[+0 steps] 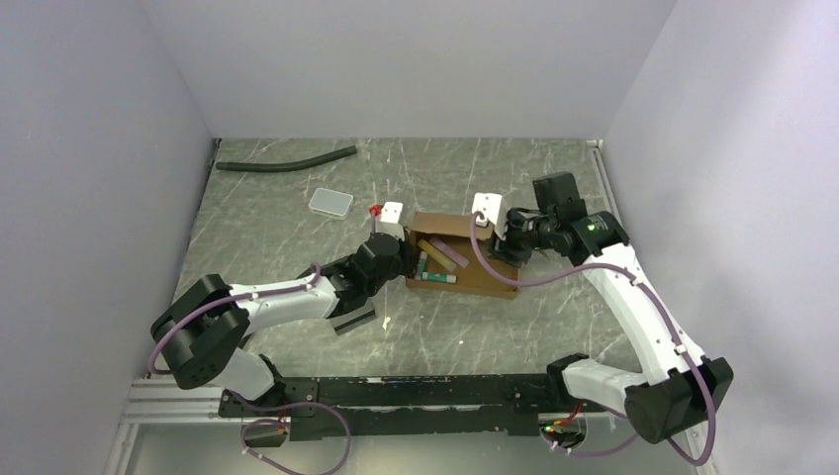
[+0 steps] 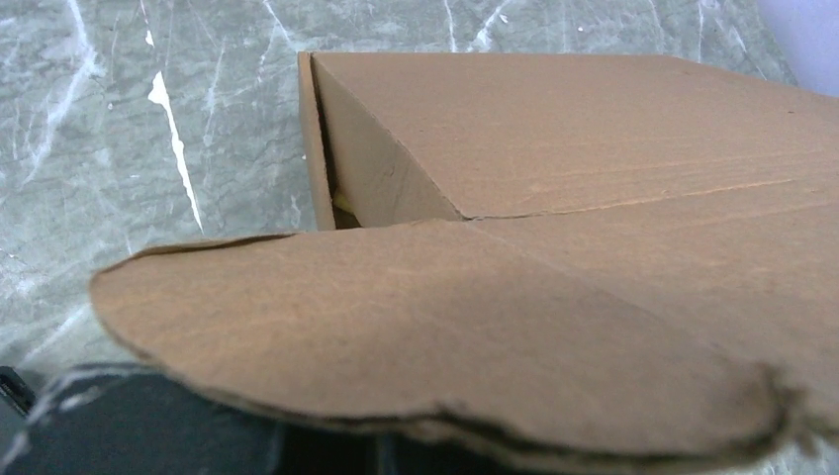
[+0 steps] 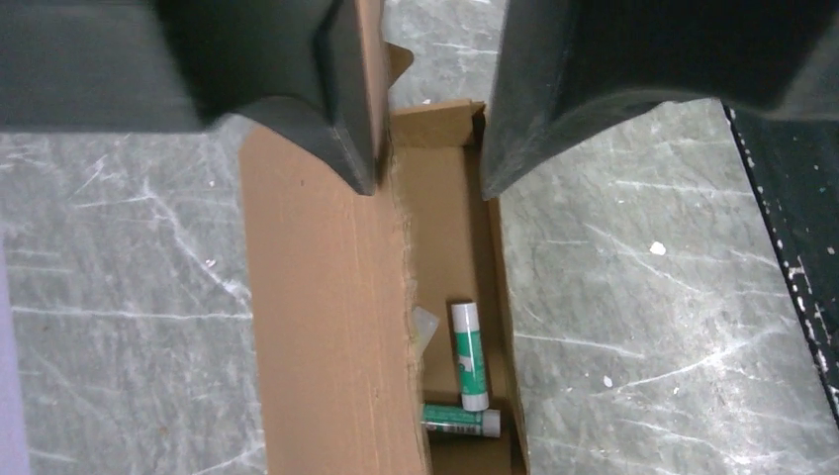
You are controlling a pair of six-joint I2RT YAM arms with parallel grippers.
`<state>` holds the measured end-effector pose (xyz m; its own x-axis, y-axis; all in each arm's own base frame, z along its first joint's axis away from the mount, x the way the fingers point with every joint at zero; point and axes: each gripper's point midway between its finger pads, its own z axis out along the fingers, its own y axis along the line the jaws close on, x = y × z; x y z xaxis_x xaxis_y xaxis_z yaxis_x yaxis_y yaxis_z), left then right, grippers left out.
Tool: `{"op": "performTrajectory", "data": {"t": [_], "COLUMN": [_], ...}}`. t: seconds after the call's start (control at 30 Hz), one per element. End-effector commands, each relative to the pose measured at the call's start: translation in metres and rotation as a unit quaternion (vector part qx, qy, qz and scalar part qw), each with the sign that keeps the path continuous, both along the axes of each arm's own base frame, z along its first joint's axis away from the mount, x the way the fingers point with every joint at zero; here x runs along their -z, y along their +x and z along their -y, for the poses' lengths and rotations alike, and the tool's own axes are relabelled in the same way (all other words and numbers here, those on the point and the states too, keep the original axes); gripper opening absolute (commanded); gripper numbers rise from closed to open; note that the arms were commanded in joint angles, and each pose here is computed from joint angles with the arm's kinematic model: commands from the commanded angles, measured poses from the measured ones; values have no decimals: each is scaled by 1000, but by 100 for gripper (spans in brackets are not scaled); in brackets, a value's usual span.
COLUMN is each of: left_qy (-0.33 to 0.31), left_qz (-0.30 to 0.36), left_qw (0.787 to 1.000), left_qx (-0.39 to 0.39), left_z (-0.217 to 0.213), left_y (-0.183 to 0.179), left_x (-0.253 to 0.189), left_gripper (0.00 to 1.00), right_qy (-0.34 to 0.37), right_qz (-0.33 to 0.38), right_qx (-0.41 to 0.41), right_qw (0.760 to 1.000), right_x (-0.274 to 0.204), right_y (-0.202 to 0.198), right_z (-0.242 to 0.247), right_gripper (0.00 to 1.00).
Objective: Fold the paper box
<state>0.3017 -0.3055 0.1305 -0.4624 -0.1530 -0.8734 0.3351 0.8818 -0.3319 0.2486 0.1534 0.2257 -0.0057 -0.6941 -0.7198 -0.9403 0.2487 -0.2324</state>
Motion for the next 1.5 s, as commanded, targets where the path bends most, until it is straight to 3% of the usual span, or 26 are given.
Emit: {"op": "performTrajectory", "data": {"t": [0.0, 0.07, 0.2, 0.37, 0.57, 0.63, 0.83, 0.97, 1.17, 1.33, 1.47], "left_qy": [-13, -12, -19, -35, -60, -62, -56, -55, -53, -42, -46], "left_qz": [-22, -26, -40, -53, -25, -12, -16, -58, -112, -152, -164], "left_qw": [999, 999, 998, 991, 987, 988, 987, 984, 976, 971, 970], "left_qx": [22, 24, 46, 118, 149, 141, 148, 158, 177, 177, 172], "left_z": [6, 4, -4, -15, -43, -48, -33, -17, 0, 8, 8], "left_y": [-14, -17, -35, -76, -108, -107, -85, -56, -14, 2, 7], "left_x": [2, 1, -11, -28, -55, -60, -59, -45, -4, 24, 36], "left_gripper": [6, 17, 39, 56, 90, 99, 99, 100, 100, 99, 99], "right_qy": [-25, -34, -51, -59, -75, -93, -127, -101, 24, 125, 161], "right_qz": [56, 66, 67, 44, -13, -35, -94, -104, -87, -96, -113], "right_qx": [16, 14, 12, 1, -49, -67, -85, -91, -41, 141, 390], "right_qw": [998, 997, 996, 997, 996, 993, 984, 985, 995, 977, 900], "right_x": [7, 15, 35, 62, 102, 119, 150, 134, 78, 57, 70], "right_y": [14, 11, 2, -12, -39, -48, -68, -74, -58, -3, 49], "right_z": [4, 5, 11, 13, 8, 7, 10, 3, -6, 31, 87], "right_gripper": [36, 17, 4, 1, 4, 10, 43, 62, 67, 67, 69]}}
